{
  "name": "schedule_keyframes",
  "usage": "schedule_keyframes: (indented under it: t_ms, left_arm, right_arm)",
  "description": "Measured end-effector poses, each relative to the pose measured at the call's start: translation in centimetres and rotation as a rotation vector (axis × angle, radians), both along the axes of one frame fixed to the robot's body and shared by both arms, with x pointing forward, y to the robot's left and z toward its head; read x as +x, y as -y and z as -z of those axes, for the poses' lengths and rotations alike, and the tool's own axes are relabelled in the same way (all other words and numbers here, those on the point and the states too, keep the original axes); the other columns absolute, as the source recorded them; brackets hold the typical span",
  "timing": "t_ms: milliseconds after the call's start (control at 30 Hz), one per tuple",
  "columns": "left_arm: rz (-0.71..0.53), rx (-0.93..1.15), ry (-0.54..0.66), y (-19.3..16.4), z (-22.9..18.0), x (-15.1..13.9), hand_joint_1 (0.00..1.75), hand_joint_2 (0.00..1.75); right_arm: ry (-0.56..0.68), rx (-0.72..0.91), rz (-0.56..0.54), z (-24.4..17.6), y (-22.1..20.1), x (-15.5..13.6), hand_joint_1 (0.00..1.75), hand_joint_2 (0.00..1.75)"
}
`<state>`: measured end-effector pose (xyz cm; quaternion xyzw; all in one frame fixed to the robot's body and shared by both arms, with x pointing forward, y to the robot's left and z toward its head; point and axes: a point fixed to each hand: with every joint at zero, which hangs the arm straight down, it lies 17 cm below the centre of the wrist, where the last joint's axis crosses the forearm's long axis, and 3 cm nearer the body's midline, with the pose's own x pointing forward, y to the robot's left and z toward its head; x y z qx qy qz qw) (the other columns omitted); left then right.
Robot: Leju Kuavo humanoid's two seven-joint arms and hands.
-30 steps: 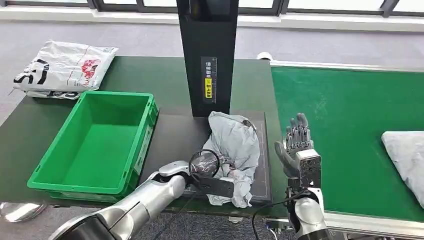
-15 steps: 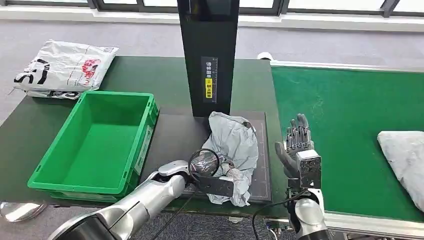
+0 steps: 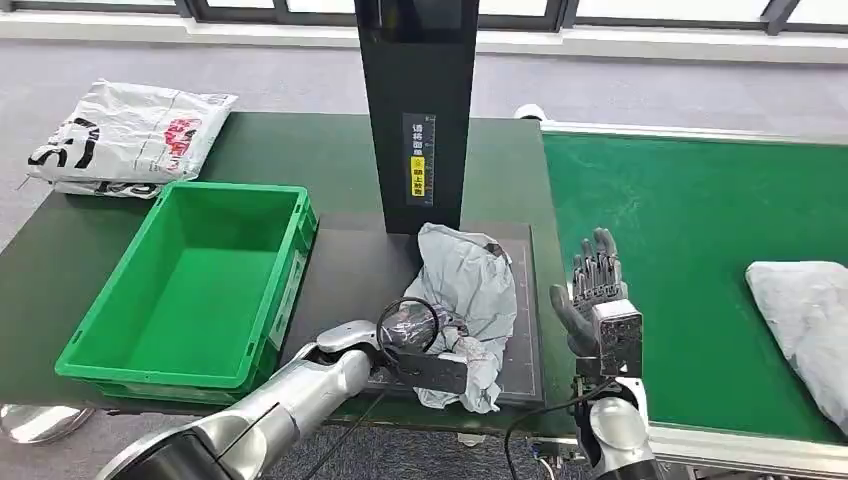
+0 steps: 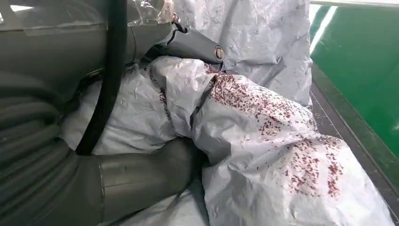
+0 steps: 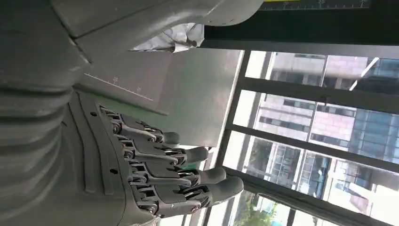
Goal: Moved the parcel from conveyor to table for the left to box.
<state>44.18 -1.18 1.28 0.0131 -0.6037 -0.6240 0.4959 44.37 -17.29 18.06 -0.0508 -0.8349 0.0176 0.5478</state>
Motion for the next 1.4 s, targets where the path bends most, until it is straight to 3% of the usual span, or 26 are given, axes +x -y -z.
schedule_keyframes:
  t_ms: [67,100,167,200,233,300,333,400,533,833,967,1100,1133,1233,1333,1367,1400]
  left_arm:
    - [-0.017,0.023,0.039,0.0,0.0,0.3,1.75,1.75]
    - [-0.016,0.005,0.111,1.9,-1.3,-0.1,1.75,1.75]
    - [-0.010,-0.015,0.502,0.0,-8.3,3.0,1.75,1.75]
    - [-0.069,-0.070,0.801,-3.6,-15.1,5.5,1.75,1.75]
    - [-0.232,-0.123,0.959,-8.9,-20.0,8.0,1.75,1.75]
    - [-0.603,-0.253,1.122,-20.2,-26.7,10.2,1.75,1.75]
    - [-0.752,-0.276,1.150,-25.4,-28.2,10.6,1.75,1.75]
    - [-0.923,-0.299,1.127,-32.4,-28.9,10.7,1.75,1.75]
    - [-1.047,-0.306,1.128,-37.3,-28.6,9.4,1.75,1.75]
    - [-1.146,-0.310,1.146,-40.8,-28.7,8.0,1.75,1.75]
    - [-1.172,-0.126,1.136,-41.3,-27.9,8.3,1.75,1.75]
    - [-1.302,-0.026,0.885,-43.6,-22.3,10.2,1.75,1.75]
    - [-1.314,0.014,0.768,-43.8,-19.7,10.9,1.75,1.75]
    - [-1.200,0.147,0.520,-41.8,-13.3,12.3,1.75,1.75]
    - [-1.069,0.209,0.372,-39.4,-9.0,12.2,1.75,1.75]
    - [-1.037,0.211,0.346,-38.7,-8.3,12.1,1.55,1.75]
    - [-1.014,0.212,0.322,-38.2,-7.7,12.0,0.00,1.75]
  right_arm:
    - [-0.015,0.002,0.023,0.3,0.5,0.1,0.00,1.75]
    - [-0.032,0.012,0.049,0.8,1.1,0.0,0.00,1.75]
    - [-0.048,0.037,0.090,2.1,2.5,-0.8,0.00,1.75]
    - [-0.050,0.039,0.100,2.7,3.0,-1.3,0.00,1.75]
    - [-0.055,0.040,0.104,3.1,3.2,-1.7,0.00,1.75]
    - [-0.068,0.042,0.109,3.8,3.5,-2.1,0.00,1.75]
    - [-0.075,0.041,0.117,4.2,3.9,-2.3,0.00,1.75]
    - [-0.084,0.039,0.126,4.5,4.3,-2.4,0.00,1.75]
    - [-0.077,0.040,0.131,4.2,4.5,-2.3,0.00,1.75]
    - [-0.069,0.042,0.132,3.8,4.5,-2.3,0.00,1.75]
    - [-0.073,0.040,0.132,3.9,4.5,-2.3,0.00,1.75]
    - [-0.079,0.026,0.128,3.9,4.4,-2.2,0.00,1.75]
    - [-0.081,0.021,0.125,4.0,4.4,-2.2,0.00,1.75]
    - [-0.082,0.009,0.117,3.9,4.4,-2.1,0.00,1.75]
    - [-0.080,0.000,0.111,3.7,4.5,-2.2,0.00,1.75]
    - [-0.079,-0.002,0.111,3.7,4.6,-2.3,0.00,1.75]
    - [-0.078,-0.004,0.115,3.6,4.9,-2.3,0.00,1.75]
